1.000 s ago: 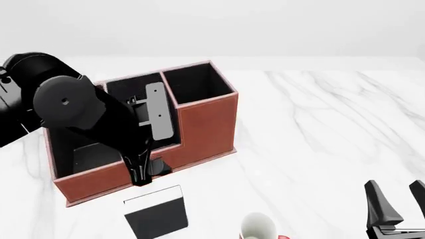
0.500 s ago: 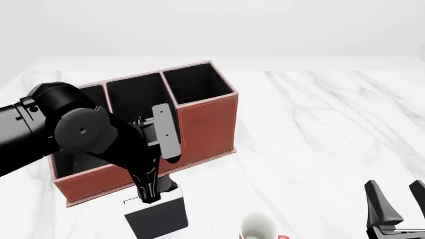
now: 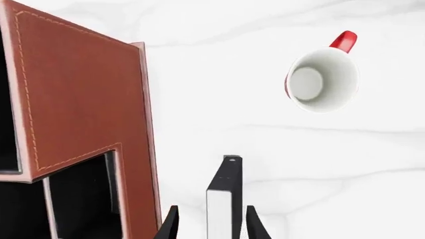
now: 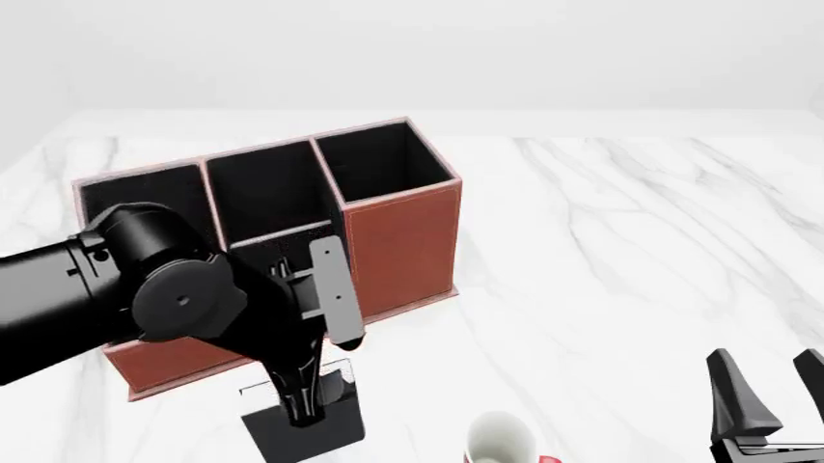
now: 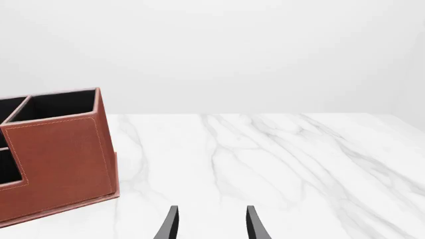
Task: Pick up the book and place it in the front compartment of the caddy.
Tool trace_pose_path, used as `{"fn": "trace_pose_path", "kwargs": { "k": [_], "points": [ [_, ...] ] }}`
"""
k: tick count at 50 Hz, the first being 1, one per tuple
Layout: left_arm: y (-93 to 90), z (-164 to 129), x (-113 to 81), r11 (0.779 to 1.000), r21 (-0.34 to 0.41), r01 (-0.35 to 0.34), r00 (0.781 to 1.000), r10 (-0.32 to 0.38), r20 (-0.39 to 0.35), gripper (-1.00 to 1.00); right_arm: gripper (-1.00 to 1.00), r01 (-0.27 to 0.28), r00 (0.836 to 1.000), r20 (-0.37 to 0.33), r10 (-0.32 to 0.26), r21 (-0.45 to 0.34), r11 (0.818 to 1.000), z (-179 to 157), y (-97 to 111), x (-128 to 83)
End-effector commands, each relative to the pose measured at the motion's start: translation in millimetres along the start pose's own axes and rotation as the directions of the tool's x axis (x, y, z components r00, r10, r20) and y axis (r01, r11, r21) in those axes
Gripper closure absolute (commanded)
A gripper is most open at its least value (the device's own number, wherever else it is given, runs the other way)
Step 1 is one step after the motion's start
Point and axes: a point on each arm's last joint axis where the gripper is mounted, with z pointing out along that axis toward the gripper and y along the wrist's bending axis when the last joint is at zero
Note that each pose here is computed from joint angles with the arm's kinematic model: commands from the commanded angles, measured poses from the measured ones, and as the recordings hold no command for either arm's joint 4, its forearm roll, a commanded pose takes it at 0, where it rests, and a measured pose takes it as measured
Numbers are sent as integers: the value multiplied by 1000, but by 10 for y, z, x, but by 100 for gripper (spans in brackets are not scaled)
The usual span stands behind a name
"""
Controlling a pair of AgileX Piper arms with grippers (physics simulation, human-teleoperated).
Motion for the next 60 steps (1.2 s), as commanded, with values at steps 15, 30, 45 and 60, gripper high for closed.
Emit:
{"fn": "trace_pose_path", "kwargs": {
  "k": [15, 30, 45, 60],
  "points": [
    [-153, -126, 218, 997, 1, 74, 997, -74, 11, -100, -100, 2, 1000, 1, -2, 0, 1000, -4, 0, 1],
    [-133, -77, 340, 996, -9, 89, 996, -89, -4, -100, -100, 2, 1000, 1, -2, 0, 1000, -4, 0, 1],
    [-138, -35, 424, 995, -16, 100, 995, -100, -6, -100, -100, 2, 1000, 1, -2, 0, 1000, -4, 0, 1],
    [-209, 119, 474, 993, -6, 120, 993, -120, -10, -100, -100, 2, 1000, 1, -2, 0, 1000, -4, 0, 1]
  ]
}}
